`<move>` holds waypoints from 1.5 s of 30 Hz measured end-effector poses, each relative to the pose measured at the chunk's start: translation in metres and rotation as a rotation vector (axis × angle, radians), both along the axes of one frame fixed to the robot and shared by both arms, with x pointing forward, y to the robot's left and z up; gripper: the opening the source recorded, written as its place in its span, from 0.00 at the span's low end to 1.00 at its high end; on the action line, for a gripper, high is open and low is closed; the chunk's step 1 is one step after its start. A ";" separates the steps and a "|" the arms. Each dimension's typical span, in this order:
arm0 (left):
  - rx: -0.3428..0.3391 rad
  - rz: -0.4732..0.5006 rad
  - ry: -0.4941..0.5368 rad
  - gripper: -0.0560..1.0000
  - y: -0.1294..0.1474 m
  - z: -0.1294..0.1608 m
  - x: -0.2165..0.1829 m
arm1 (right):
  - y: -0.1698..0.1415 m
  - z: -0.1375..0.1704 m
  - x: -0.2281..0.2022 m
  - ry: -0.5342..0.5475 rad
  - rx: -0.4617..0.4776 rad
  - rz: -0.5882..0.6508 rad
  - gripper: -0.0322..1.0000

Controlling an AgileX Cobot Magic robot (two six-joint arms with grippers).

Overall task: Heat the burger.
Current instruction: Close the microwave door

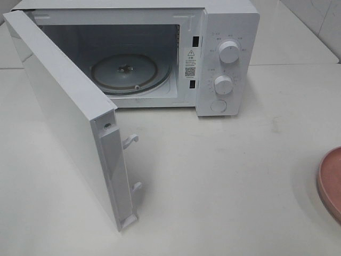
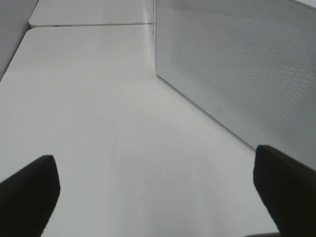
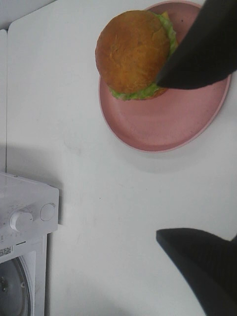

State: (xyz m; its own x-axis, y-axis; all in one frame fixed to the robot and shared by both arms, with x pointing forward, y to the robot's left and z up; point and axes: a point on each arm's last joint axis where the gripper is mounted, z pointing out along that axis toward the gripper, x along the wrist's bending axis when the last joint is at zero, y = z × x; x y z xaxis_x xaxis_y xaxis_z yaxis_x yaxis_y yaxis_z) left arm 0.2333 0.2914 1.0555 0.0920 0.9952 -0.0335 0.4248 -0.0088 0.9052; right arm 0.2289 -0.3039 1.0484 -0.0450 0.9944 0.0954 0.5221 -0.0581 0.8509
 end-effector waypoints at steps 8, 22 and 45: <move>0.000 0.000 0.000 0.99 0.000 0.000 0.000 | 0.000 0.000 0.000 0.001 0.000 0.000 0.76; -0.042 -0.028 -0.003 0.99 -0.004 0.001 0.000 | 0.000 0.000 0.000 0.001 0.000 0.000 0.76; -0.072 0.004 -0.036 0.70 -0.002 0.024 0.045 | 0.000 0.000 0.000 0.001 0.000 0.000 0.76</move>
